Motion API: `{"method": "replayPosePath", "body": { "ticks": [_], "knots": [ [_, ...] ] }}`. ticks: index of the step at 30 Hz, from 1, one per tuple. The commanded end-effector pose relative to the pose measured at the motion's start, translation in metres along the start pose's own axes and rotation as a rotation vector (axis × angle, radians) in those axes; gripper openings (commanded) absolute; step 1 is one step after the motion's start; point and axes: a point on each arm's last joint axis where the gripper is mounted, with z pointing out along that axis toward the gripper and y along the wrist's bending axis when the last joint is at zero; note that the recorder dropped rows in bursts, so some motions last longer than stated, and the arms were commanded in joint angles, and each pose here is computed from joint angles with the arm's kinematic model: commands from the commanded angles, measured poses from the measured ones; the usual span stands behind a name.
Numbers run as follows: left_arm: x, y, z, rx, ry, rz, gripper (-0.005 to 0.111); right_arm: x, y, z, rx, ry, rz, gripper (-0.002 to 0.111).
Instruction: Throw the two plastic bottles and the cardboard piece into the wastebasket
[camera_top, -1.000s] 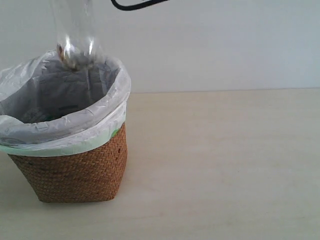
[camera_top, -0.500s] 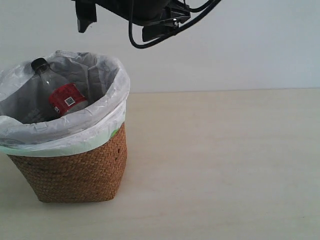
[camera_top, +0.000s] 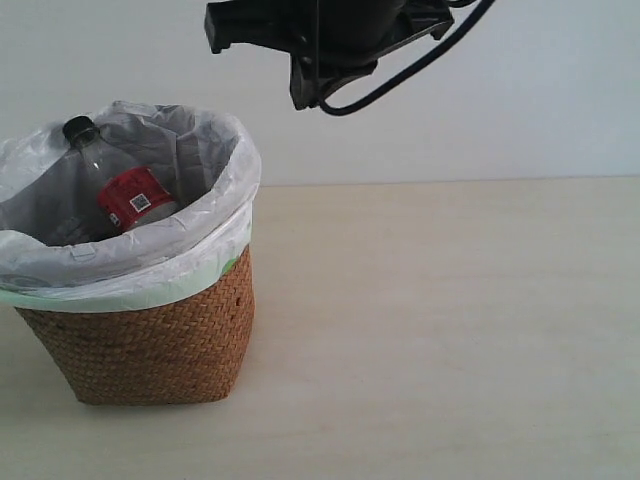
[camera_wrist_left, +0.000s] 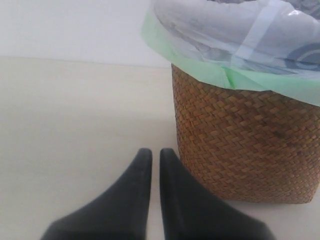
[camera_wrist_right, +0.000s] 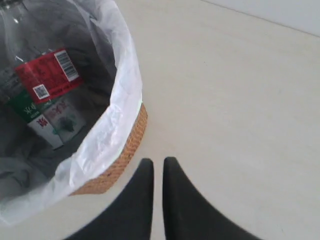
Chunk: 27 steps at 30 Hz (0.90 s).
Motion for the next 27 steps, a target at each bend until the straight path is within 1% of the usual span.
{"method": "replayPosePath", "body": {
  "ticks": [1, 4, 12, 21, 27],
  "knots": [
    [0.001, 0.0, 0.0, -0.004, -0.002, -0.008, 0.006, 0.016, -0.011, -0.017, 0.065, 0.017, -0.053, 0.001],
    [0.001, 0.0, 0.0, -0.004, -0.002, -0.008, 0.006, 0.037, -0.02, -0.019, 0.102, 0.008, -0.053, 0.001],
    [0.001, 0.0, 0.0, -0.004, -0.002, -0.008, 0.006, 0.089, -0.033, -0.057, 0.031, -0.19, -0.065, 0.001],
    [0.001, 0.0, 0.0, -0.004, -0.002, -0.008, 0.006, 0.154, -0.056, -0.12, 0.021, -0.373, -0.092, 0.001],
    [0.001, 0.0, 0.0, -0.004, -0.002, -0.008, 0.006, 0.201, -0.071, -0.163, -0.008, -0.547, -0.084, 0.001]
  ]
}}
